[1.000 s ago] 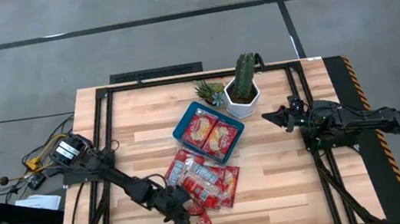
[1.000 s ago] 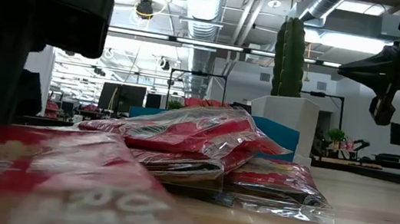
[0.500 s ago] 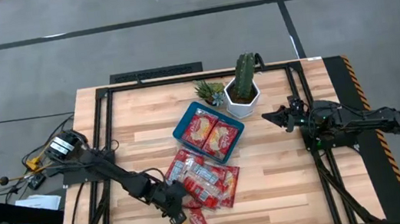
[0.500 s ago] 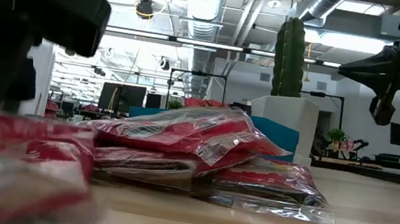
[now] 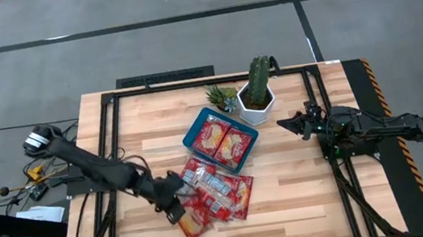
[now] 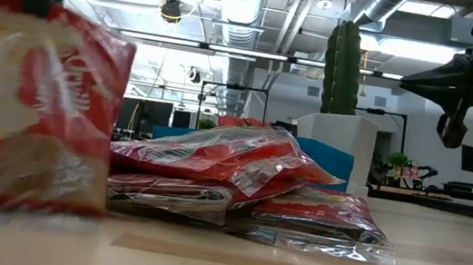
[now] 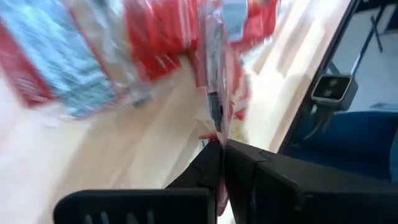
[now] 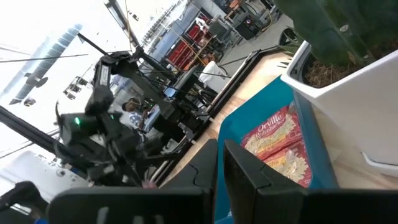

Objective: Sort popcorn bags into baskets
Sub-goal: Put the popcorn bag into the blue bin

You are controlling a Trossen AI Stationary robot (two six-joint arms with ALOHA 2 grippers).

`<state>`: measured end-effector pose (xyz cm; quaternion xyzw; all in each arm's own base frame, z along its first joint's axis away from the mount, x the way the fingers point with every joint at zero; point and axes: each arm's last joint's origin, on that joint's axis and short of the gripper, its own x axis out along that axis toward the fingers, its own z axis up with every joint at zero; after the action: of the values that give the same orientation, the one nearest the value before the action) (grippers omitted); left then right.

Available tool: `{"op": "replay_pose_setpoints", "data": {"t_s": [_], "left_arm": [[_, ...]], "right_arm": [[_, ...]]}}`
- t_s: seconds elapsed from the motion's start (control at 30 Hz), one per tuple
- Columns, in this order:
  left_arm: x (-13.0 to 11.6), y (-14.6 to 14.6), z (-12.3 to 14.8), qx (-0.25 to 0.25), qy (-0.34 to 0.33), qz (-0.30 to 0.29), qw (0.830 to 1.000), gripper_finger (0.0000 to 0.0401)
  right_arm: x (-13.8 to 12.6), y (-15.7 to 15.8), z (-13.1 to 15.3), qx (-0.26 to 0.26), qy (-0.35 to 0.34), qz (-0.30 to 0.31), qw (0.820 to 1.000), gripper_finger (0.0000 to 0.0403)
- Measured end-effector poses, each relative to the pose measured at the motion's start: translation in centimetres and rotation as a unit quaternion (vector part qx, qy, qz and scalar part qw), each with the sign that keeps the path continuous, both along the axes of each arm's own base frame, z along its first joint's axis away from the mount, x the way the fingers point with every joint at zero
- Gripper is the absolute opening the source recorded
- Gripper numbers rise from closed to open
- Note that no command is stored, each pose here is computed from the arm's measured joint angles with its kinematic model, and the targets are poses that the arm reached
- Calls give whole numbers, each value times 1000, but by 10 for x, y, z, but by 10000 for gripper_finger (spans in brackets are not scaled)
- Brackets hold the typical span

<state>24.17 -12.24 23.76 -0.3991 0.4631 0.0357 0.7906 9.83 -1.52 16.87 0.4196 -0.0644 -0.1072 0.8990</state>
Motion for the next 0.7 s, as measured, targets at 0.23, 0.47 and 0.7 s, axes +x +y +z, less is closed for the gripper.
{"op": "replay_pose_setpoints", "data": {"t_s": [0.23, 0.47, 0.7], "left_arm": [[6, 33, 39, 43, -23, -11, 999, 0], [15, 69, 58, 88, -43, -54, 994, 0], [19, 108, 63, 99, -70, -95, 988, 0]], "right_arm": [[0, 0, 0, -21, 6, 0, 1000, 52], [0, 0, 0, -26, 8, 0, 1000, 52], [0, 0, 0, -30, 9, -9, 999, 52]]}}
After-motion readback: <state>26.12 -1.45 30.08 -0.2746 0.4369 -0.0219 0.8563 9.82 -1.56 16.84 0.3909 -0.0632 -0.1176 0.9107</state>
